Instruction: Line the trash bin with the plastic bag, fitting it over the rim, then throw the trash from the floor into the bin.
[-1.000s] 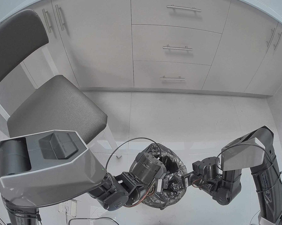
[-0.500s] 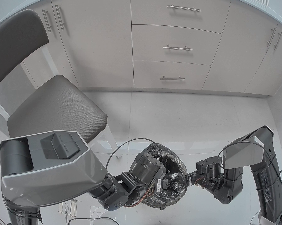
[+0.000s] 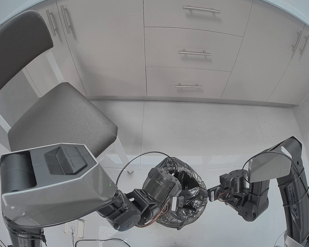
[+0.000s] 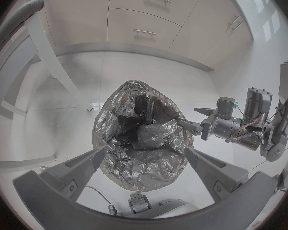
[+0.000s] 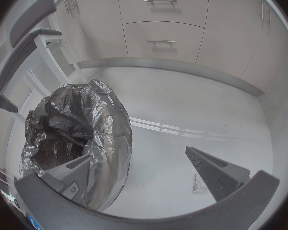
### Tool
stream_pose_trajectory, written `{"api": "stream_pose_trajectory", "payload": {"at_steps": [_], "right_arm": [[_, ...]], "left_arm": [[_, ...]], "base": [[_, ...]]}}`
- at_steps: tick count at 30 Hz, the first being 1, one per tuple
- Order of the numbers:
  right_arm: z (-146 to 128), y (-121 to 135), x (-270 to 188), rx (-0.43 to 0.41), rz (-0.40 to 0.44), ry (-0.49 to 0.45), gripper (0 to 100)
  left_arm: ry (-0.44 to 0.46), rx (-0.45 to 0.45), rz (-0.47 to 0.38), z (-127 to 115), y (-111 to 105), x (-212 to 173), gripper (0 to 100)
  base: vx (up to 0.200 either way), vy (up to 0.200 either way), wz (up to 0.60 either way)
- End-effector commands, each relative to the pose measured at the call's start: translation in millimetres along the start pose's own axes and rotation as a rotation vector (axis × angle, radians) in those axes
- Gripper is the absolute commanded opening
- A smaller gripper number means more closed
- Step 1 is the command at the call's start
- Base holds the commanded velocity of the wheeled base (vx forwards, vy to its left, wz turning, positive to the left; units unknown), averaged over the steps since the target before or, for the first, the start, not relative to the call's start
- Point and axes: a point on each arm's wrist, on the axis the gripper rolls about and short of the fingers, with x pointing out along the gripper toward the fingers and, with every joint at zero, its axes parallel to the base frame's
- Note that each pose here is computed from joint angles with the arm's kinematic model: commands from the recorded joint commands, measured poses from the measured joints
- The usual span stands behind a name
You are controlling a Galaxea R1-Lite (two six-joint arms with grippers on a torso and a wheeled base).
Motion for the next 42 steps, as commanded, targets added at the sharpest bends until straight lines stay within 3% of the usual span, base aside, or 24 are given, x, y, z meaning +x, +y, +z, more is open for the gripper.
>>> {"api": "stream_pose_trajectory", "payload": {"at_steps": [1, 9, 15, 16, 18, 22, 27, 32, 35, 42], "right_arm": [[0.9, -1.1, -1.0, 0.003, -0.003, -0.013, 100], [4.1, 2.8, -11.5, -0.007, 0.018, -0.015, 100], [23.8, 2.0, -26.5, 0.013, 0.03, -0.067, 100], [32.4, 0.8, -33.7, 0.028, 0.032, -0.091, 100], [37.2, 0.2, -38.1, 0.034, 0.036, -0.104, 100], [53.1, -1.4, -50.6, 0.049, 0.058, -0.155, 100], [64.8, -2.5, -60.5, 0.055, 0.06, -0.196, 100], [70.8, -2.8, -65.1, 0.058, 0.061, -0.219, 100], [84.6, -6.0, -76.2, 0.067, 0.057, -0.272, 100], [105.5, -13.1, -96.8, 0.085, 0.048, -0.359, 100]], "left_arm": [[0.0, 0.0, 0.0, -0.1, -0.1, 0.0, 100], [-0.021, -0.028, -0.018, 3.3, -1.5, -7.2, 100], [-0.141, -0.069, -0.108, 21.1, -9.5, -50.0, 100], [-0.204, -0.084, -0.146, 35.4, -8.8, -80.7, 100], [-0.239, -0.092, -0.162, 41.8, -6.9, -97.6, 100], [-0.377, -0.115, -0.194, 64.3, 11.9, -157.3, 100], [-0.485, -0.116, -0.147, 68.8, 47.3, -200.7, 100], [-0.526, -0.144, -0.12, 59.8, 68.0, -223.8, 100], [-0.572, -0.187, -0.067, 49.0, 93.1, -243.5, 100], [-0.656, -0.257, 0.028, 27.9, 126.1, -284.9, 100]], "base": [[0.0, 0.0, 0.0], [0.0, 0.0, 0.0], [0.0, 0.0, 0.0], [0.0, 0.0, 0.0], [0.0, 0.0, 0.0], [0.0, 0.0, 0.0], [0.0, 0.0, 0.0], [0.0, 0.0, 0.0], [0.0, 0.0, 0.0], [0.0, 0.0, 0.0]]}}
